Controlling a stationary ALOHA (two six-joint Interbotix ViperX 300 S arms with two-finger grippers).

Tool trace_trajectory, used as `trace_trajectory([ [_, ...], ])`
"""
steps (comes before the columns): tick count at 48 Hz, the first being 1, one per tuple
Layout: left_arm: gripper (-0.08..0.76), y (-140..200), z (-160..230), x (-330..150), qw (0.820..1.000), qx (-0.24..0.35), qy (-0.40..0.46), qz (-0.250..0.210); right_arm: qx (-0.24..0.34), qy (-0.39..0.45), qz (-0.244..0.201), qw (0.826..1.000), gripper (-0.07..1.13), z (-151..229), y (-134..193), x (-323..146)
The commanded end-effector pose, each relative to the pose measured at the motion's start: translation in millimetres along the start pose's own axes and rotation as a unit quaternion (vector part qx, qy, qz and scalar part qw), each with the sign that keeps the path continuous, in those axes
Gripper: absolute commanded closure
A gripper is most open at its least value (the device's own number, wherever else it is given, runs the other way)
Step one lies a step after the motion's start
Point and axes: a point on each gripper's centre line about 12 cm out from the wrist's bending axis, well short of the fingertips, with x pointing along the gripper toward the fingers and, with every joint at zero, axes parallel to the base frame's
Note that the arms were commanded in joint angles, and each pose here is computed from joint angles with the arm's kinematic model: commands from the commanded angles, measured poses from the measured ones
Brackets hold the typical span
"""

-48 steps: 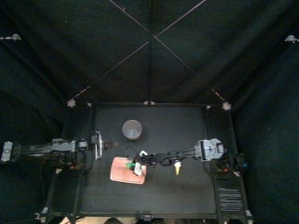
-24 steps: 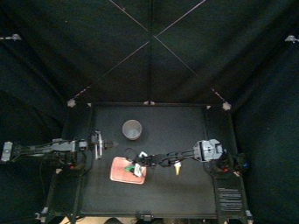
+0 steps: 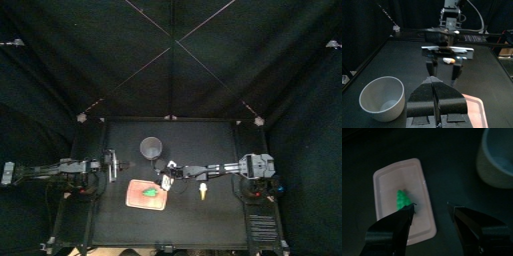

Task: Pick the green grapes then place it on the pink plate
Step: Drop green grapes on the pink plate and return to neutral

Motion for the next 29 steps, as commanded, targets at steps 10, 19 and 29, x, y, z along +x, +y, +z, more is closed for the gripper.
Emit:
trace_trajectory([
  [10,0.544,2,6,1,1.0,0.0,-0.009,0.004,-0.085,-0.141,0.012,0.986,0.16,28,-13,-60],
  [19,0.544,2,6,1,1.0,0.0,-0.01,0.005,-0.099,-0.193,0.04,0.975,0.16,20,-11,-79],
  [29,0.544,2,6,1,1.0,-0.001,-0.009,0.005,-0.085,-0.215,0.054,0.971,0.16,6,-14,-90],
])
